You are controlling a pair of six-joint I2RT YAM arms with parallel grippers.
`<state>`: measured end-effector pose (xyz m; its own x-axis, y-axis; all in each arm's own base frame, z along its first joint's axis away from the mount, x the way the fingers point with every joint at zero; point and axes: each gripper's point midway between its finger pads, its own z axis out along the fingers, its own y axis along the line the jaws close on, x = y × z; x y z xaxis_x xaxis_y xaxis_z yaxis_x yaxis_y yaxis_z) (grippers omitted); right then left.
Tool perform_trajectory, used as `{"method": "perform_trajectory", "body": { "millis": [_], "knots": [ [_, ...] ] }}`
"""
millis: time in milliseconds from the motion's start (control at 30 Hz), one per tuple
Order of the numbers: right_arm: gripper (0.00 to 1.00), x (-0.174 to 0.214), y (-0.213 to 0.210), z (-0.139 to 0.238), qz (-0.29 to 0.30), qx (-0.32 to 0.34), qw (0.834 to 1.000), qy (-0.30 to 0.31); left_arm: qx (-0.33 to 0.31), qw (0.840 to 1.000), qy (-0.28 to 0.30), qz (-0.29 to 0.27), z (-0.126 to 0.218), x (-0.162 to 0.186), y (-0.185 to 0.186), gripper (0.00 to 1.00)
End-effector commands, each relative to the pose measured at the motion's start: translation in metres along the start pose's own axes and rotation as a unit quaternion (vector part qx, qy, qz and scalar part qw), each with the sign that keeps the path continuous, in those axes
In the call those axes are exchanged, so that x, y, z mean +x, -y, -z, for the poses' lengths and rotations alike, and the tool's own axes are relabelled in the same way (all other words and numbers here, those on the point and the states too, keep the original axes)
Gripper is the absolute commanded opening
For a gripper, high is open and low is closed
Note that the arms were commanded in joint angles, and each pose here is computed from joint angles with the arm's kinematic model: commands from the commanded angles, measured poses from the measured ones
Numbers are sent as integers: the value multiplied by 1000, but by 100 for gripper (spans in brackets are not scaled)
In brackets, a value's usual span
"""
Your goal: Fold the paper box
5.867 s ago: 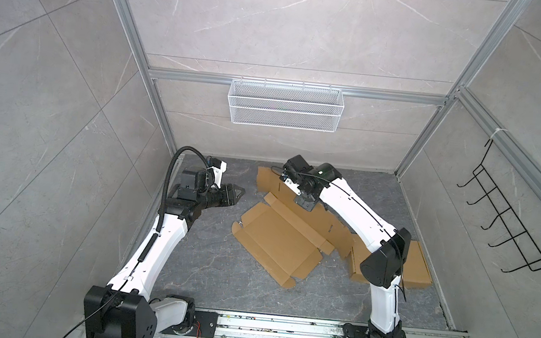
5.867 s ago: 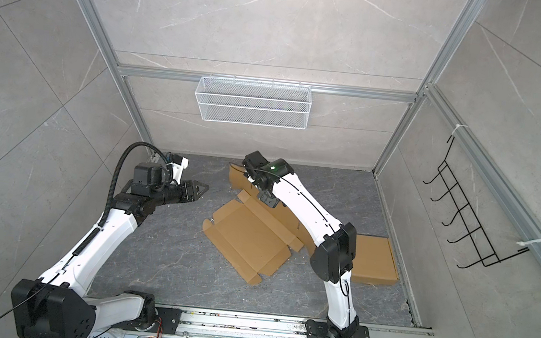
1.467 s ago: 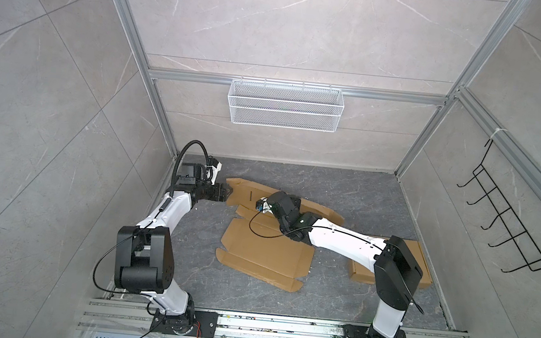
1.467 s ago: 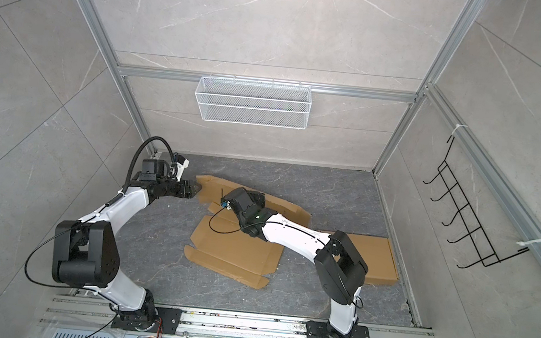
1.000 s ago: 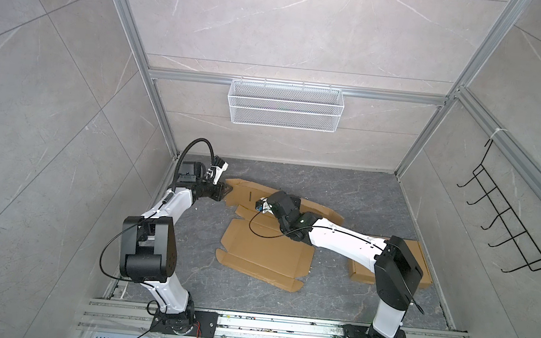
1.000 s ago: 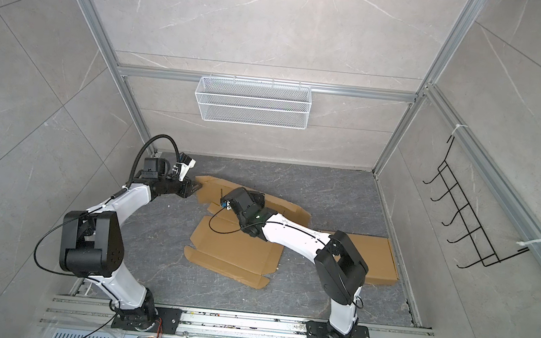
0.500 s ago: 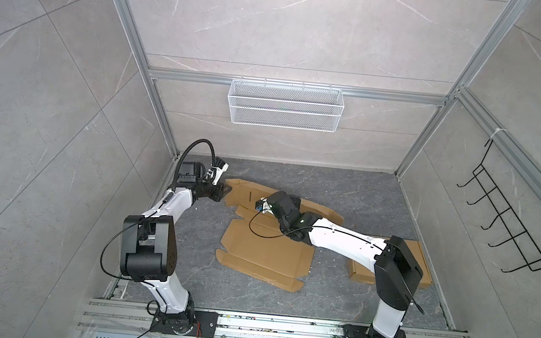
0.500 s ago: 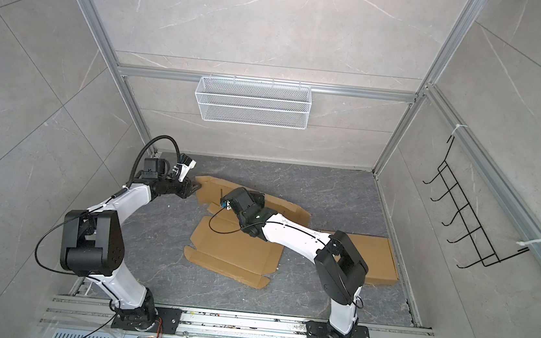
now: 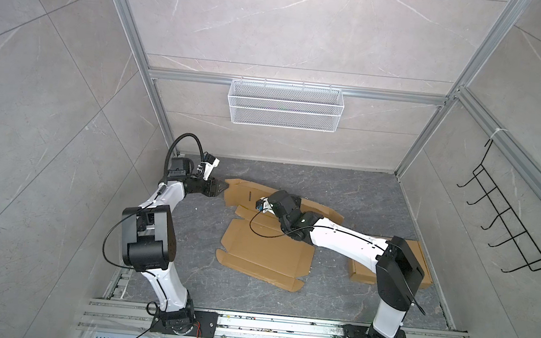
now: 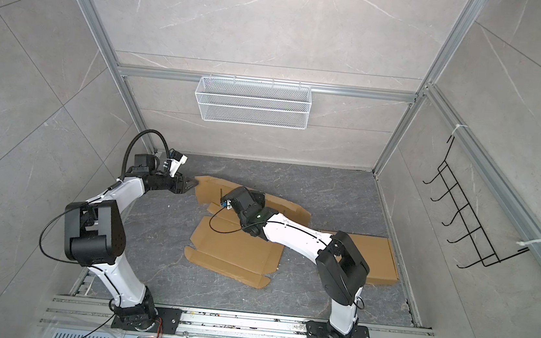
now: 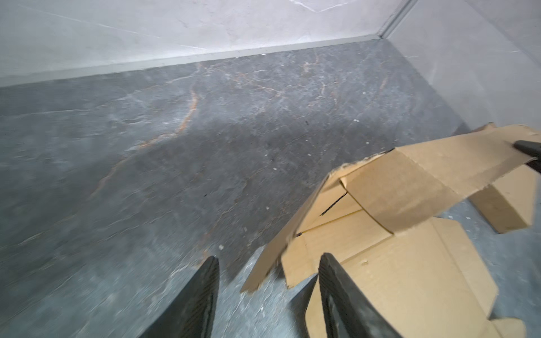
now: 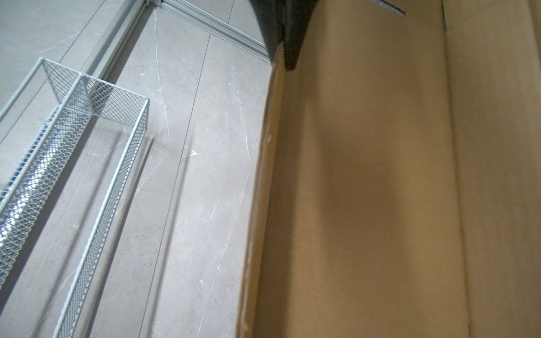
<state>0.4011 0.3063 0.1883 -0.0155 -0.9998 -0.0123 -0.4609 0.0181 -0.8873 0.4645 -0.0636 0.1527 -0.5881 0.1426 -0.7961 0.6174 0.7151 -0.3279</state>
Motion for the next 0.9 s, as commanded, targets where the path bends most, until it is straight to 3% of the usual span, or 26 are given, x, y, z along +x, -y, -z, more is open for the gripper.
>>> {"method": "perform_trajectory", "body": {
  "millis": [0, 133, 233, 433, 667, 867],
  "knots": [
    [0, 1, 8, 6, -1, 4, 1000, 10, 51, 998, 15, -26, -10, -11, 10, 56],
    [0, 0, 7, 5, 1, 3, 1000, 10, 64, 998, 5, -26, -20, -8, 13, 49],
    [0, 0, 9, 5, -1, 4, 1000, 9, 63, 997, -6, -38, -21, -7, 23, 38],
    [0, 2, 13, 7, -16, 6, 1000, 6, 49, 997, 5, -58, -8, -17, 40, 4],
    [0, 15, 21, 11, -24, 18, 999, -11, -3, 997, 40, -67, 14, -33, 59, 0],
    [0, 22, 25, 12, -36, 40, 998, -28, -63, 994, 54, -73, 11, -40, 84, 0]
  ]
}}
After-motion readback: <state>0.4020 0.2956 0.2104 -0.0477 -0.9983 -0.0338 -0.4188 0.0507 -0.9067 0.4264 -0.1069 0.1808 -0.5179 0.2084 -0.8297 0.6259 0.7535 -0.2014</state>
